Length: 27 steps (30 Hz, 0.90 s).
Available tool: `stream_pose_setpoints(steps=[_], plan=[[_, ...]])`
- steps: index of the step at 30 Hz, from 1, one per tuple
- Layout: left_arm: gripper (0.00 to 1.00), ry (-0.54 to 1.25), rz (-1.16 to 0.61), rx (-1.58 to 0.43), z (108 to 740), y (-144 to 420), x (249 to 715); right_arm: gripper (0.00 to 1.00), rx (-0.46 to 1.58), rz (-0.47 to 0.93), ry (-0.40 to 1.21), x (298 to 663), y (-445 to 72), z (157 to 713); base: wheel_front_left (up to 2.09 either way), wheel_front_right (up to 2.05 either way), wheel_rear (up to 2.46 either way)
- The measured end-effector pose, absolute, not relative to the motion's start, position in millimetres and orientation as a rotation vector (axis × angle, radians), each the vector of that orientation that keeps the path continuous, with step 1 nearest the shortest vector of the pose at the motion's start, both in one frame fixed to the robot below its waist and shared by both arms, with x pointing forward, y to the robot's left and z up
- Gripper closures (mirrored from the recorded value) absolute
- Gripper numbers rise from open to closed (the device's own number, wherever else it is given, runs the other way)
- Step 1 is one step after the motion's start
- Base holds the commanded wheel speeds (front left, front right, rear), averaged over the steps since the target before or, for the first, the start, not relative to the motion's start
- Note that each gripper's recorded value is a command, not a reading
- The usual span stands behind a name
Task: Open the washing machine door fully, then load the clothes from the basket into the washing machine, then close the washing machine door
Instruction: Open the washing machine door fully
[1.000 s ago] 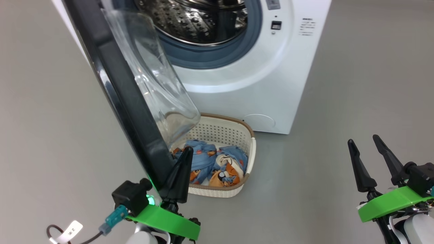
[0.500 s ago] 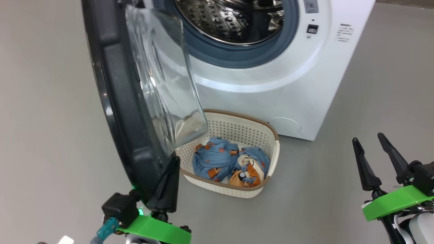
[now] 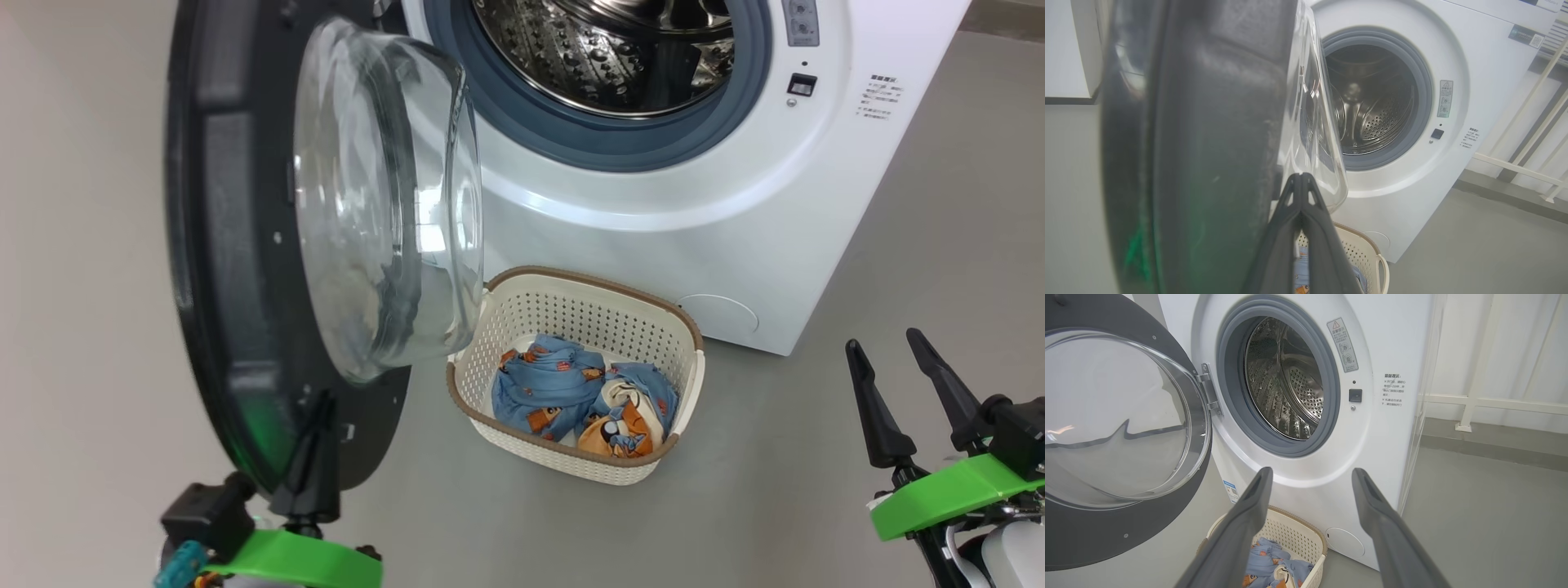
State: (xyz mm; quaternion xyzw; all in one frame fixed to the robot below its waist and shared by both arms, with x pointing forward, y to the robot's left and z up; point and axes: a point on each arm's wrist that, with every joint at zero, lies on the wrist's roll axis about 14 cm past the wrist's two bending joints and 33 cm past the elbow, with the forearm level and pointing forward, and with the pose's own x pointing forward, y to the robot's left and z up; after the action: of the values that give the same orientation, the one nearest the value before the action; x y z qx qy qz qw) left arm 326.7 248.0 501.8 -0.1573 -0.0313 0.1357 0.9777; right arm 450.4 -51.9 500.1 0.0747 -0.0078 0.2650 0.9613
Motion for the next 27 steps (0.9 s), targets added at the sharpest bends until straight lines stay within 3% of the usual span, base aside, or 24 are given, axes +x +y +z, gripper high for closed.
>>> stream_pose_setpoints(steps=[27], plan=[[1.00,-0.062,0.623,-0.207,499.3,370.5,307.0,0.00,0.143,0.559,0.047,465.2,-50.7,469.0,0.00,0.00,0.00]])
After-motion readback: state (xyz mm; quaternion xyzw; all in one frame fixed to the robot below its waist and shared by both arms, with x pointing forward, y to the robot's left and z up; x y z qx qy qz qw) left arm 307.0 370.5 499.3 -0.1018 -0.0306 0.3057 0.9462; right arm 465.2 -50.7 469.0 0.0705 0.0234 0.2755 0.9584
